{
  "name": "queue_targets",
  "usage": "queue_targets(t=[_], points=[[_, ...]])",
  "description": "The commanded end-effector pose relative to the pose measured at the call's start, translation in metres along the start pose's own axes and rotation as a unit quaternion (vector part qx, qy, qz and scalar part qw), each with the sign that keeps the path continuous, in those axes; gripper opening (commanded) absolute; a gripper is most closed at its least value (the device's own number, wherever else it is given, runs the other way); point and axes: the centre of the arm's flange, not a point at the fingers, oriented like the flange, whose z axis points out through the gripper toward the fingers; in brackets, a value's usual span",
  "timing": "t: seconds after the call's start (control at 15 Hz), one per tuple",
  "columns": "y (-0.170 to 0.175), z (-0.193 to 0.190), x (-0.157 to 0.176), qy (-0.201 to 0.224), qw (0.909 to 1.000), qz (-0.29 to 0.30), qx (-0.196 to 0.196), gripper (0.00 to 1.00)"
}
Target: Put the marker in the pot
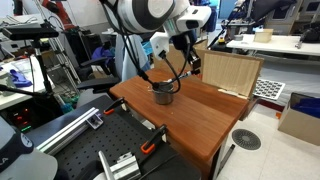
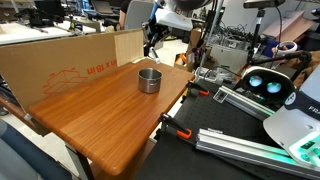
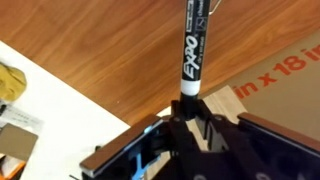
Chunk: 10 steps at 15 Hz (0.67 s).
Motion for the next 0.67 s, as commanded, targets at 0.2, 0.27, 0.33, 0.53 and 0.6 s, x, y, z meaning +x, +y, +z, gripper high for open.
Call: queue_targets(t=[0.2,0.27,0.33,0.53,0.6], points=[[-0.001,-0.013,-0.039,0.049,0.9983,-0.027,0.02,0.05],[-0.003,-0.014,-0.043,0.054,0.9978,-0.03,0.024,0.05],[-0.006,-0.014,-0.046,0.056,0.9975,-0.033,0.029,0.05],[-0.017,-0.014,-0.058,0.052,0.997,-0.044,0.037,0.05],[-0.021,-0.013,-0.062,0.05,0.9968,-0.05,0.037,0.05]])
